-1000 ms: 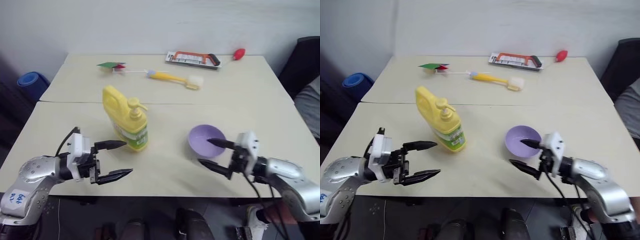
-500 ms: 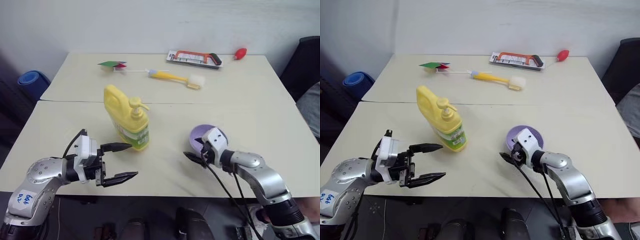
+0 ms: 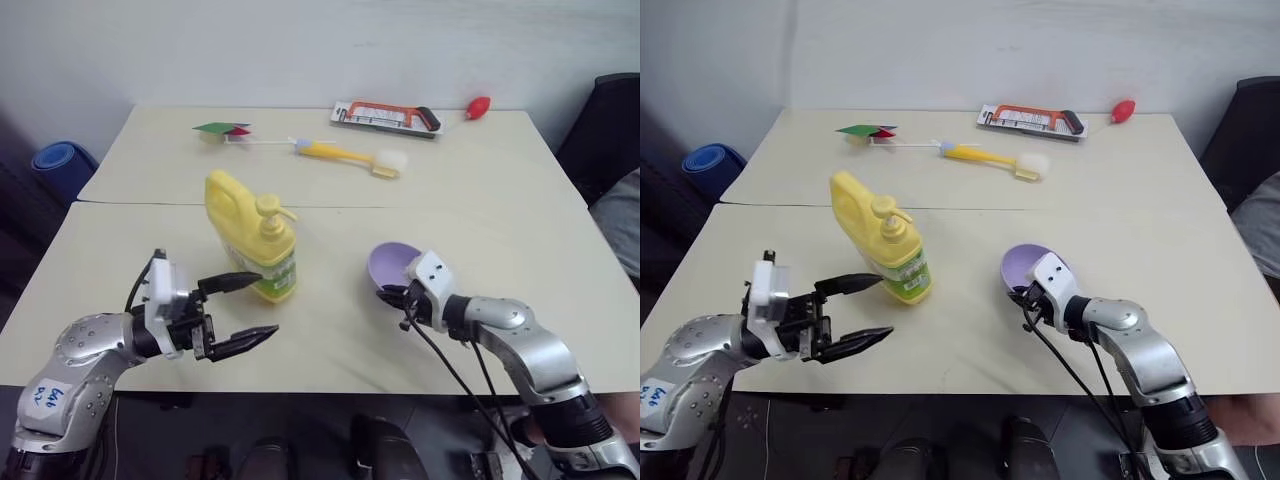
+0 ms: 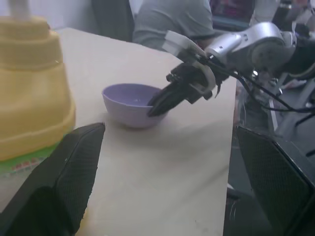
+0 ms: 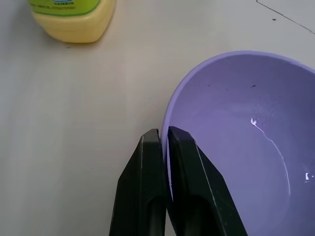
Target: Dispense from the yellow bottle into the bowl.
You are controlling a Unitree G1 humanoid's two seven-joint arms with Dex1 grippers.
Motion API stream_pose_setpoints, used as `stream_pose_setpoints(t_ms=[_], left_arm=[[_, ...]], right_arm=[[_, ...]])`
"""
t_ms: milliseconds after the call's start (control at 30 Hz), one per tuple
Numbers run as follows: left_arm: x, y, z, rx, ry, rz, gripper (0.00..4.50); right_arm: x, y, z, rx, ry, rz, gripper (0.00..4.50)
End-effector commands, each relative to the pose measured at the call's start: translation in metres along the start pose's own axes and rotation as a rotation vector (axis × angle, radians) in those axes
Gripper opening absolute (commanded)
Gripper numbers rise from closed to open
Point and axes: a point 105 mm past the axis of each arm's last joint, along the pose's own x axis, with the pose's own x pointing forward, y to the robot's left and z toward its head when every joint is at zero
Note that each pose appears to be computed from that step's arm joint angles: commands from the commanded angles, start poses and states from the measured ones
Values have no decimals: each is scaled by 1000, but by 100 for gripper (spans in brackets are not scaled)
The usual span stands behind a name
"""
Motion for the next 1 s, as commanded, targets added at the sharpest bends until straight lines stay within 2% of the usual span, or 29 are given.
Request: stream_pose_setpoints(t_ms=[33, 167, 300, 400, 500, 667, 1000], left_arm=[[-3, -5, 44, 0, -112, -18, 412], [-11, 0, 90, -35, -210, -47, 303], [-8, 13, 130, 11, -310, -45, 180], [-1, 23, 140, 58, -310, -44, 78], [10, 45, 139, 133, -274, 18, 4], [32, 59, 114, 199, -130, 4, 4], [58, 65, 106, 215, -125, -41, 4]], right_arm=[[-15, 1, 46, -192, -102, 83, 0], [-30, 21, 80, -409, -152, 313, 0], [-32, 28, 94, -527, -125, 434, 0], [-27, 29, 106, -562, -121, 464, 0], [-21, 30, 111, -615, -94, 487, 0], [-18, 30, 124, -725, -48, 493, 0], [-19, 37, 139, -823, 42, 543, 0]])
